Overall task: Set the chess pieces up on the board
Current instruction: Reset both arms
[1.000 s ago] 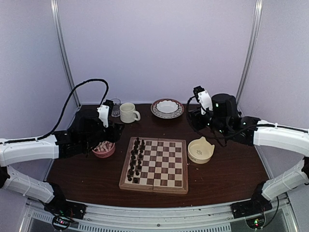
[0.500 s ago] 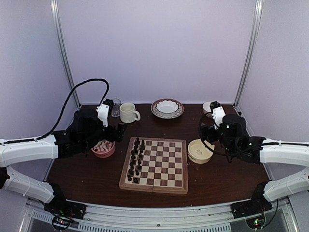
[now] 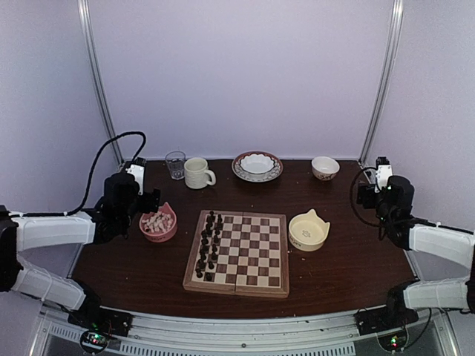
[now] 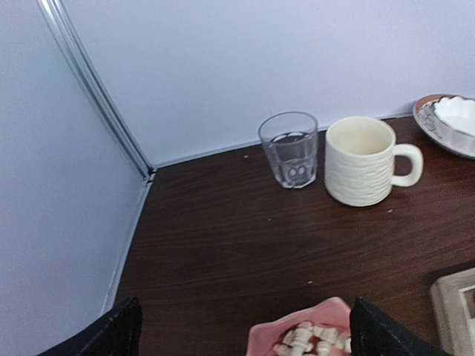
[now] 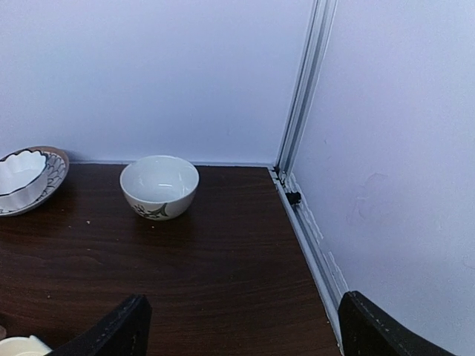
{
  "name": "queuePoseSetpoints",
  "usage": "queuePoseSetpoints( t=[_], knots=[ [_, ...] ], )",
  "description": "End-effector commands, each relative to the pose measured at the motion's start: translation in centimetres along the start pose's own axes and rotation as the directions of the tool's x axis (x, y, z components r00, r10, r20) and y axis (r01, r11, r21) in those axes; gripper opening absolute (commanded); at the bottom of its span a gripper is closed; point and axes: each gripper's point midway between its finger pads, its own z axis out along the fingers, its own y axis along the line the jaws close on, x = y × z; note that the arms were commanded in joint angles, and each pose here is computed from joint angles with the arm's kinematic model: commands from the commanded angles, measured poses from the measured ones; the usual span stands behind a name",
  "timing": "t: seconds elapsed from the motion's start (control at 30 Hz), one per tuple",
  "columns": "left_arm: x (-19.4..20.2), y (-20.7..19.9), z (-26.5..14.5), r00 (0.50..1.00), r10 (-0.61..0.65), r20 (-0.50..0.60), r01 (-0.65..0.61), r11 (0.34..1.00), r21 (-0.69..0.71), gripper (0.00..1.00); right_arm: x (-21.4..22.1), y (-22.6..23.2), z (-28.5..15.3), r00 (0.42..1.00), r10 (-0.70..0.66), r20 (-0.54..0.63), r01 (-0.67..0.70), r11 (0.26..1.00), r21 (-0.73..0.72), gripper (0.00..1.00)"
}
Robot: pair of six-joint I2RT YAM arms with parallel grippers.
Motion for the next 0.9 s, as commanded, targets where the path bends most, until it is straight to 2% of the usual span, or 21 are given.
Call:
queuePoseSetpoints(
  t=[0.0,0.1,0.2,0.23,0.27,0.3,0.33,0.37,0.5,0.6,0.67,0.83,0.87],
  knots=[
    [0.1,3.1,1.1,0.992,0.083,0.094,-0.069,0.987,-0.144,0.98,2.1,0.4,3.0,1.000,0.020,-0.021,-0.021,0.997,-0.074,0.91],
    [2.2,5.4,2.6,0.996,0.074,0.056,-0.063,0.982,-0.179,0.98,4.6,0.5,4.7,0.998,-0.043,-0.042,0.040,0.998,-0.054,0.90],
    [4.3,7.7,4.3,1.000,0.017,0.014,-0.014,0.983,-0.186,0.98,6.7,-0.4,5.8,0.999,-0.025,-0.026,0.026,0.999,0.022,0.88],
    [4.9,7.7,4.6,1.000,0.008,-0.029,-0.012,0.990,-0.139,0.98,7.6,-0.6,6.1,0.999,-0.021,-0.024,0.022,0.999,0.038,0.89],
    [4.8,7.8,4.9,1.000,-0.001,-0.015,-0.001,0.994,-0.105,0.98,7.1,-0.9,6.1,1.000,-0.012,0.018,0.011,0.998,0.059,0.91],
    [5.1,8.4,4.9,0.999,-0.034,-0.031,0.030,0.993,-0.112,0.98,7.8,-0.9,6.3,0.999,-0.008,-0.034,0.009,0.999,0.043,0.92],
    [5.3,8.9,5.0,0.997,-0.066,-0.030,0.062,0.993,-0.095,0.98,7.7,-0.8,6.6,0.998,0.004,-0.056,-0.003,1.000,0.013,0.98],
    [5.4,9.1,4.9,0.997,-0.079,-0.024,0.077,0.994,-0.081,0.98,7.4,-0.8,6.8,0.999,0.012,-0.036,-0.012,1.000,-0.002,0.99],
    [6.4,9.3,3.7,1.000,-0.004,0.015,0.005,0.997,-0.072,0.98,7.5,0.1,6.3,1.000,-0.012,-0.028,0.010,0.998,-0.059,0.99],
    [8.2,10.2,4.2,0.996,-0.084,-0.027,0.082,0.995,-0.064,0.98,7.6,-1.5,7.0,0.998,0.024,-0.052,-0.022,0.999,0.041,1.00],
    [9.5,10.9,4.7,0.990,-0.141,-0.033,0.138,0.988,-0.062,0.97,7.8,-1.8,6.9,0.998,0.034,-0.061,-0.031,0.998,0.049,1.00],
    [11.3,9.0,5.6,0.990,-0.136,-0.040,0.137,0.990,0.033,0.98,7.7,-1.7,7.0,0.998,0.033,-0.055,-0.030,0.998,0.047,1.00],
    [10.9,7.6,5.7,0.995,-0.097,0.001,0.096,0.989,0.114,0.98,7.7,-1.7,7.0,0.998,0.032,-0.056,-0.029,0.998,0.046,1.00]
  ],
)
